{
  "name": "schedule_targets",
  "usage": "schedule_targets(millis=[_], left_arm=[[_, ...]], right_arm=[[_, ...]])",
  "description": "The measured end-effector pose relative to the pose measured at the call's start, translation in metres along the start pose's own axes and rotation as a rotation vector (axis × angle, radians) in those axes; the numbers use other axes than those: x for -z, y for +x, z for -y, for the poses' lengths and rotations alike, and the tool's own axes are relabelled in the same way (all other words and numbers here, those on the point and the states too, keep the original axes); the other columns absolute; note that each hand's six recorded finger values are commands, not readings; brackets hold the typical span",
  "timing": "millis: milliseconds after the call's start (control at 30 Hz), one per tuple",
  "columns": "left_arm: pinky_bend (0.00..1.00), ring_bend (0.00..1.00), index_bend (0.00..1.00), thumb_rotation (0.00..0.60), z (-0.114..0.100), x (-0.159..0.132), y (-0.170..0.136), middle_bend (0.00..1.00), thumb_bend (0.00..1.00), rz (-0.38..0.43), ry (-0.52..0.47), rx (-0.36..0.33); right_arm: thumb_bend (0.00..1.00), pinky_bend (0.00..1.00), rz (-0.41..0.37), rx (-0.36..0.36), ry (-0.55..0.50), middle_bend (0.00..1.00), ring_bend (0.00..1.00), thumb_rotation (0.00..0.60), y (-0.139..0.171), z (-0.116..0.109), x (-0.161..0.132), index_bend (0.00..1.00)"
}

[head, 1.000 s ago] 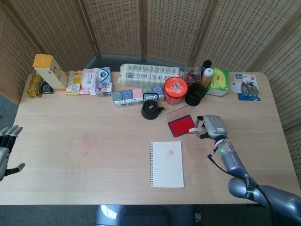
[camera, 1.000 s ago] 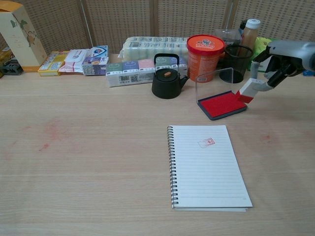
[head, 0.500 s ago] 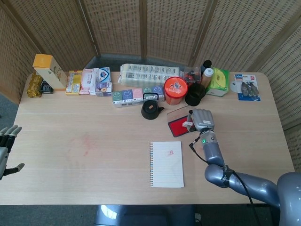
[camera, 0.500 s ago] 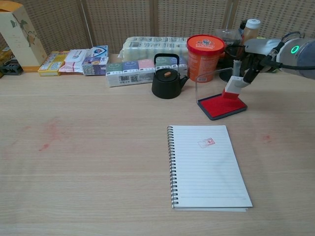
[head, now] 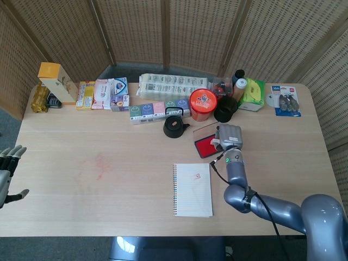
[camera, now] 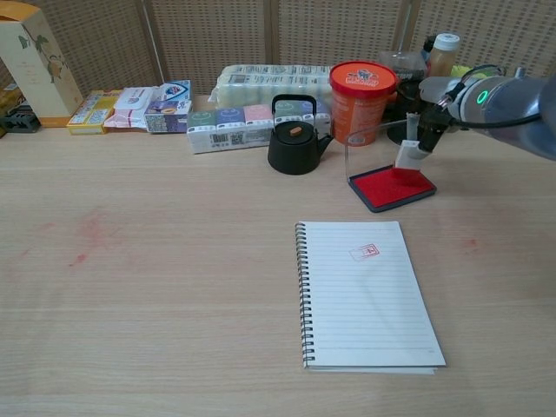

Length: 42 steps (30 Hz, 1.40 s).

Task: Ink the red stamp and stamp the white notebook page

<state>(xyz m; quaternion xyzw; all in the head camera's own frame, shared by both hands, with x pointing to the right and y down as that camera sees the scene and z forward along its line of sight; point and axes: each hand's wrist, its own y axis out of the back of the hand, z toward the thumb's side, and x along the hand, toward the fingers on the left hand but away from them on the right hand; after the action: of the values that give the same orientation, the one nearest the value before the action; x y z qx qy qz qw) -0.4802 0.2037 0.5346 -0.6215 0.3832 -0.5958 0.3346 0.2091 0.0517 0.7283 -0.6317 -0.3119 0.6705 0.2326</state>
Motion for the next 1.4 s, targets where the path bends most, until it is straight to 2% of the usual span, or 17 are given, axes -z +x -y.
schedule_targets(millis=[333,1400], left_arm=[[0.01,0.0,0.0,0.6,0.001,0.003,0.001,0.01,0.0,-0.009,-0.006,0.005],[0.01,0.0,0.0,0.6,0.002,0.006,0.002,0.01,0.0,-0.016,-0.014,0.012]], right_arm=[[0.42,1.0,0.033,-0.02,0.053,1.0,1.0,0.6,-0.008,0.013,-0.004,0.66],[0.42,1.0,0.076,-0.04,0.056,1.0,1.0,0.6,-0.019,0.033,0.003,0.67]])
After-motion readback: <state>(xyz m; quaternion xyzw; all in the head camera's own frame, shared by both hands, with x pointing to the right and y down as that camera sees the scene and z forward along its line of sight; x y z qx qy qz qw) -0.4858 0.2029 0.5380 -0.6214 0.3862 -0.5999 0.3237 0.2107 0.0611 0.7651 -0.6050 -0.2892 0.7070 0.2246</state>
